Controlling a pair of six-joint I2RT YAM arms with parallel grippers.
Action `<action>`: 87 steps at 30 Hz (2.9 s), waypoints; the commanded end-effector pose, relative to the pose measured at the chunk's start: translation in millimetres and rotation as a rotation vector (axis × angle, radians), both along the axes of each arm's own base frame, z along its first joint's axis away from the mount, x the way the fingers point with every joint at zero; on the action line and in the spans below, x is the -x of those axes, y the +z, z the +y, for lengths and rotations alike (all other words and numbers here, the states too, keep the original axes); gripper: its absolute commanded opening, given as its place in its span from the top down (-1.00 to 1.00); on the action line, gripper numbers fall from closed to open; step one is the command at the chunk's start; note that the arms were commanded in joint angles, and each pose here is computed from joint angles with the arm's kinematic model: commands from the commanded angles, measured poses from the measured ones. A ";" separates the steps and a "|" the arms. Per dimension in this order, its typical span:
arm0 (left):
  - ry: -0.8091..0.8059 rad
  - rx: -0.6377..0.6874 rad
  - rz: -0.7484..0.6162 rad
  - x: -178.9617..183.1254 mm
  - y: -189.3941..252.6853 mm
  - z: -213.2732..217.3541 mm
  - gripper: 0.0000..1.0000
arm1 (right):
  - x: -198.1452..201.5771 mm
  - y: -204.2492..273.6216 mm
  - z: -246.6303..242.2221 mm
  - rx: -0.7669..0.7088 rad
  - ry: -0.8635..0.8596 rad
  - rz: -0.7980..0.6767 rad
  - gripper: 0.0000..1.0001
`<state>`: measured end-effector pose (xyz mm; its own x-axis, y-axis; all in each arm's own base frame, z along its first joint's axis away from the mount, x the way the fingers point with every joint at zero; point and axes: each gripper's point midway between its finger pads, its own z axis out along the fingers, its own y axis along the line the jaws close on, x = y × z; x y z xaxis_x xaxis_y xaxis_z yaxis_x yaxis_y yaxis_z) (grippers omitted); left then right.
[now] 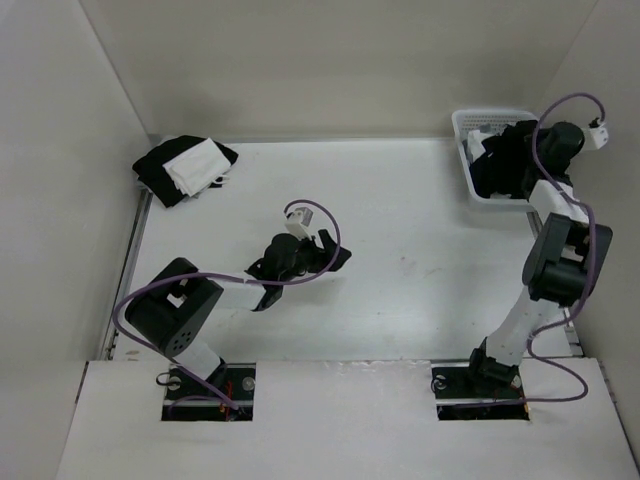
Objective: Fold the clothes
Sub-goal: Grab the tank top from the pile, then move the tank top to the center of the board, then flatten the tank top out
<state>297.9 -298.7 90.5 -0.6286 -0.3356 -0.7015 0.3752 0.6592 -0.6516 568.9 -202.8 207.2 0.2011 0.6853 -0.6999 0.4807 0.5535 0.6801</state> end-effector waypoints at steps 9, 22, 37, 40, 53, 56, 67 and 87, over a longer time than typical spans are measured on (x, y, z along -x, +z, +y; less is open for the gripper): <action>0.085 0.158 -0.193 -1.7 101.5 24.1 -0.44 | 203.3 370.3 214.4 0.265 0.517 -0.924 0.97; 0.500 0.254 -0.254 8.6 161.8 164.6 -0.55 | 313.3 336.5 435.2 0.164 1.179 -0.929 0.88; 0.448 0.267 -0.141 3.2 131.1 153.7 -0.55 | 236.0 239.8 478.4 0.133 1.338 -0.620 0.94; 0.448 0.287 -0.169 0.0 148.4 152.8 -0.55 | 235.7 294.4 476.5 0.188 1.368 -0.665 0.94; 0.589 0.407 -0.258 24.3 180.4 193.3 -0.53 | 264.8 149.0 611.7 0.231 1.814 -0.171 0.94; 0.628 0.370 -0.260 25.2 179.7 204.3 -0.53 | 281.5 66.7 641.8 0.187 1.850 0.002 0.95; 0.756 0.121 -0.020 3.0 72.0 231.5 -0.51 | 378.0 -17.2 583.1 0.090 1.668 0.118 -0.14; 0.423 -0.270 0.063 -115.9 -16.3 93.1 -0.35 | 181.8 -156.0 421.3 -0.089 0.834 0.354 -0.18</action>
